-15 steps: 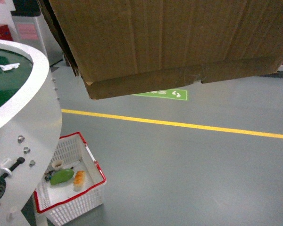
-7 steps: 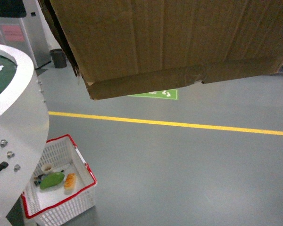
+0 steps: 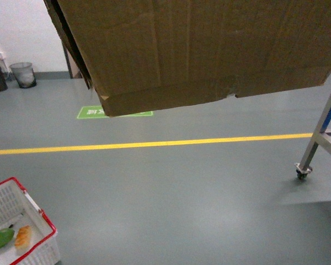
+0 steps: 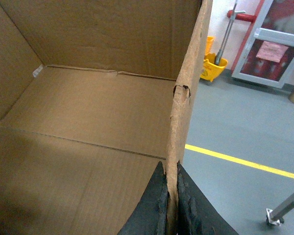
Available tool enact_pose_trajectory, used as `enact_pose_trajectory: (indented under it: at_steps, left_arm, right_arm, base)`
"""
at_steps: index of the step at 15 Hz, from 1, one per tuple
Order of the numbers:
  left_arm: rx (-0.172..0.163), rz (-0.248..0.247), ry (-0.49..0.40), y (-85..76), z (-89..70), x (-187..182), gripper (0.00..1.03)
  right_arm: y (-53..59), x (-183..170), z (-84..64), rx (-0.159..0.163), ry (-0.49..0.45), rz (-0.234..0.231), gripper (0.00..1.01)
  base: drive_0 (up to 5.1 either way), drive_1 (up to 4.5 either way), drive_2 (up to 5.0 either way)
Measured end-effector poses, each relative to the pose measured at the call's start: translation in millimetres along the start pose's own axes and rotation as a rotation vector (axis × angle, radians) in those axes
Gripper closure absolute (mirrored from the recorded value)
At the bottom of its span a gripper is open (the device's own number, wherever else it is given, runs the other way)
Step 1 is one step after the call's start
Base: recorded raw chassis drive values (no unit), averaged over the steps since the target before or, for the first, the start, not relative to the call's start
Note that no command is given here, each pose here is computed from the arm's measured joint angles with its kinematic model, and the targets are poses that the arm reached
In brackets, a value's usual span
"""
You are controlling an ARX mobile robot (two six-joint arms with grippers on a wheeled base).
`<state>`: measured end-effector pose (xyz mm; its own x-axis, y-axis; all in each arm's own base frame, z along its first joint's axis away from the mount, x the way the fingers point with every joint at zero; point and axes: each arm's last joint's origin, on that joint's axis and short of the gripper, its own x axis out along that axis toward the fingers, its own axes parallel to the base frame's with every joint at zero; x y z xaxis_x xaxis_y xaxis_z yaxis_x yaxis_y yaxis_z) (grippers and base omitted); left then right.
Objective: Sort boxes to right shelf from conveyor
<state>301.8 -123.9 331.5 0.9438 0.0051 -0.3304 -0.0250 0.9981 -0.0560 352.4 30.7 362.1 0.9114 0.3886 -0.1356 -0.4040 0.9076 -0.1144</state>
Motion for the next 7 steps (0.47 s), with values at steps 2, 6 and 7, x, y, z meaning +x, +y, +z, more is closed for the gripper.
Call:
enact_pose_trajectory:
  at_steps: [2,6,7]
  left_arm:
    - [0.000,0.000,0.000,0.0,0.0,0.0,1.01]
    - [0.000,0.000,0.000,0.0,0.0,0.0,1.01]
    - [0.000,0.000,0.000,0.0,0.0,0.0,1.01]
  right_arm:
    - [0.0,0.0,0.0,0.000,0.000,0.000,0.99]
    - [0.0,0.0,0.0,0.000,0.000,0.000,0.99]
    - [0.0,0.0,0.0,0.000,0.000,0.000,0.99]
  base:
    - [-1.5,-1.47,-1.5]
    - [-1.5,-1.47,-1.5]
    - [-1.5,-1.47,-1.5]
